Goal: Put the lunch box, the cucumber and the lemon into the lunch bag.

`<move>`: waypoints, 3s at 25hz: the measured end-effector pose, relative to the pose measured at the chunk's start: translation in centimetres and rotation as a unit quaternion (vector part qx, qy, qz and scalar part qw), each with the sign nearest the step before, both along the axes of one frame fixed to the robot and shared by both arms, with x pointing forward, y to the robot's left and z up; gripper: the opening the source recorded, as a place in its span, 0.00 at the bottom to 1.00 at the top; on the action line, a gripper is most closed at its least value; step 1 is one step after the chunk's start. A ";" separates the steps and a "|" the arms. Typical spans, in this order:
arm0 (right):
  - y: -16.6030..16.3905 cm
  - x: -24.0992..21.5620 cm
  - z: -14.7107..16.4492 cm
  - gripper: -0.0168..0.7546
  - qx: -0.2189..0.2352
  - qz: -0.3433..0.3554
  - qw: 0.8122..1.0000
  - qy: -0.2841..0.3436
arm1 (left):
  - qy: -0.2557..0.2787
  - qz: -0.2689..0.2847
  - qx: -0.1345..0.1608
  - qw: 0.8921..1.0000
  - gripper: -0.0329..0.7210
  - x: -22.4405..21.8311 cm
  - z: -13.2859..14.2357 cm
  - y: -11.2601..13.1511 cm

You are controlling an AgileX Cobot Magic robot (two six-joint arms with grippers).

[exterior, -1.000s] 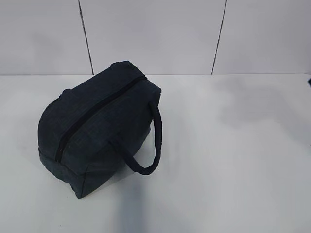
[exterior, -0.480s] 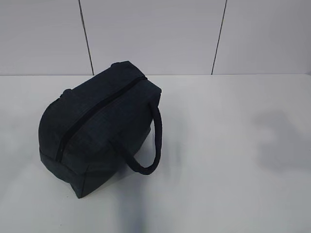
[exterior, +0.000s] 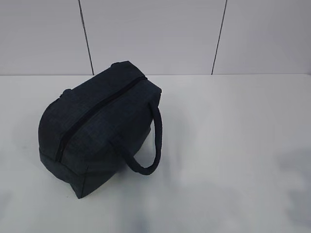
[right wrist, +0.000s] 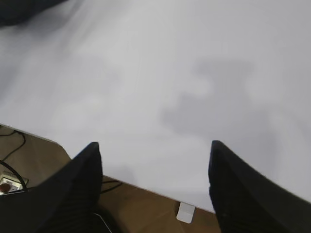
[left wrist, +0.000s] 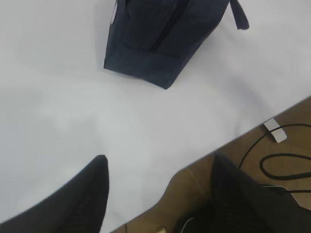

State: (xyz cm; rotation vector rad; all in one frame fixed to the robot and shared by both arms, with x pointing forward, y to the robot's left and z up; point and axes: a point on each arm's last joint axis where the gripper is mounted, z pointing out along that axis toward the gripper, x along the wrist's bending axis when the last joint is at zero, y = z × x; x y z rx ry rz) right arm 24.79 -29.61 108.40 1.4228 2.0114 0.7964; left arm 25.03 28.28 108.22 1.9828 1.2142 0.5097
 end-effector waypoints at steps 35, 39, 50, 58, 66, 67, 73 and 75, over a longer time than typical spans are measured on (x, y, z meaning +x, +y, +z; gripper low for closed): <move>0.0 1.0 -4.0 0.70 -0.008 -0.005 1.000 0.001 | 0.001 0.033 0.002 0.999 0.65 0.9 -2.7 0.0; -0.1 0.7 -3.9 0.70 -0.007 -0.039 0.999 -0.010 | -0.015 0.107 -0.002 0.994 0.63 0.6 -2.6 0.4; -0.4 -0.8 -3.8 0.70 0.000 -0.070 0.996 -0.060 | -0.102 0.193 -0.014 0.976 0.63 -2.0 -2.6 0.6; -0.5 -2.0 -3.9 0.70 0.000 -0.084 0.991 -0.101 | -0.099 0.193 -0.013 0.976 0.63 -2.0 -2.6 0.5; -0.5 -2.0 -3.9 0.70 -0.002 -0.086 0.991 -0.102 | -0.099 0.188 -0.013 0.977 0.62 -2.0 -2.6 0.6; -0.5 -2.0 -3.9 0.70 -0.002 -0.086 0.991 -0.102 | -0.099 0.185 -0.014 0.978 0.62 -2.0 -2.6 0.6; -0.6 -2.0 -3.9 0.70 -0.003 -0.086 0.991 -0.102 | -0.099 0.175 -0.015 0.979 0.62 -2.1 -2.6 0.6; -0.6 -2.0 -3.9 0.70 -0.003 -0.086 0.991 -0.102 | -0.099 0.175 -0.015 0.979 0.62 -2.1 -2.6 0.6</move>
